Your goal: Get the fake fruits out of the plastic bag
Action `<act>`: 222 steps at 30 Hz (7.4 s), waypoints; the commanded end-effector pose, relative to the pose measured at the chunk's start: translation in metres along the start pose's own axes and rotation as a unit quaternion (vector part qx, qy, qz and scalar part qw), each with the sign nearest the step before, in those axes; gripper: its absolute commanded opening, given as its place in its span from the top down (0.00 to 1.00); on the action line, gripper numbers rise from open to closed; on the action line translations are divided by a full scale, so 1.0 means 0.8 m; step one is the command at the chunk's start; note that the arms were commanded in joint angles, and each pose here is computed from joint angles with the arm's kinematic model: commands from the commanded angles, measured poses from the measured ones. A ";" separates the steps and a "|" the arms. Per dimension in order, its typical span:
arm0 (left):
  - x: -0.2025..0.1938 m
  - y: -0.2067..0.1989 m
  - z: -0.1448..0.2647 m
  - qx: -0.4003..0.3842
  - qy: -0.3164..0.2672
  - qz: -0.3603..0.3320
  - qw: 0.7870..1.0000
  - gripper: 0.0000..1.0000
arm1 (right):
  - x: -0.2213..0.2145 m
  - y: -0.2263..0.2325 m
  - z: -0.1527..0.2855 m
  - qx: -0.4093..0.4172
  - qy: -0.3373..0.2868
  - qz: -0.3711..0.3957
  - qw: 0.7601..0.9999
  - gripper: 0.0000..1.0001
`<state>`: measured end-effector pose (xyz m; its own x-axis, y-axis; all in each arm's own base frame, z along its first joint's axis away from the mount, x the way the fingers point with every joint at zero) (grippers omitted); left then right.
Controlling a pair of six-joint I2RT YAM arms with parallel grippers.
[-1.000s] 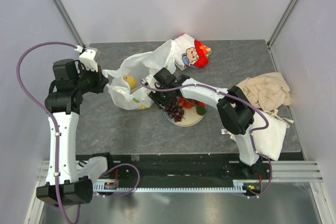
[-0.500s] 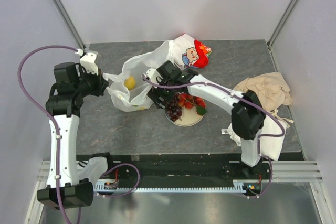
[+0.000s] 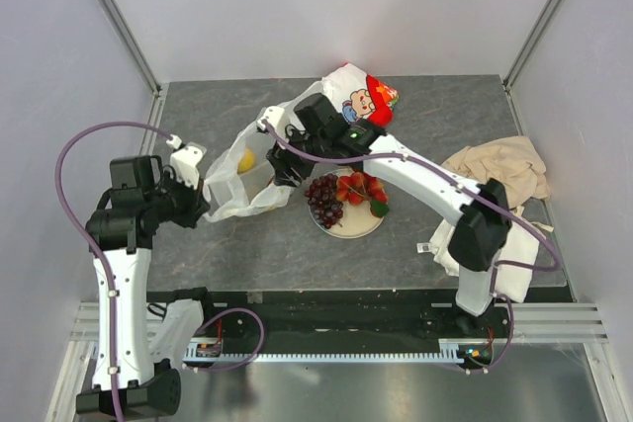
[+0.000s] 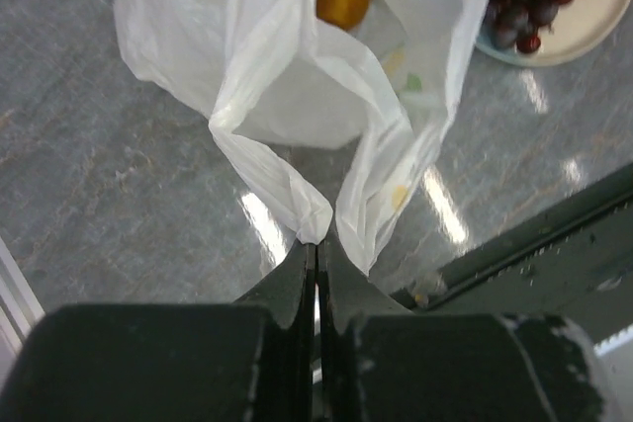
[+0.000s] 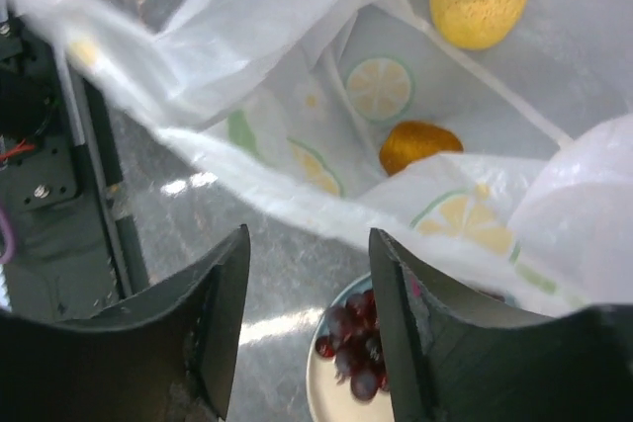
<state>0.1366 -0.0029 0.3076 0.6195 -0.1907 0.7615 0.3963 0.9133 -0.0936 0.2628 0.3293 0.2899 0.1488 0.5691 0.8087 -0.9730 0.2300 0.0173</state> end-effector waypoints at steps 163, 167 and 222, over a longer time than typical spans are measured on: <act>-0.023 0.014 -0.010 0.058 0.024 -0.010 0.998 0.98 | -0.022 -0.005 -0.048 0.170 -0.048 0.123 0.977 0.62; -0.017 0.016 -0.015 0.044 0.028 -0.008 0.999 0.98 | -0.029 -0.004 0.011 0.141 -0.036 0.199 0.969 0.64; -0.035 0.019 -0.014 0.061 0.036 0.010 0.997 0.98 | -0.226 -0.025 0.034 0.162 0.195 0.518 0.817 0.47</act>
<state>0.1345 0.0140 0.2769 0.6793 -0.2193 0.7004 0.3061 0.9520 0.0012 0.2509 0.1996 0.1539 -0.7777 0.5784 0.2460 -0.6285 -0.7102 -0.3173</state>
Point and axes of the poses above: each gripper's point midway between its finger pads, its own z axis back along the fingers, its own y axis along the line the jaws close on, x = y × z, the point moved 10 cm from there along z, back along the fingers, and after that the axes turned 5 degrees about z, right-handed, at the moved point
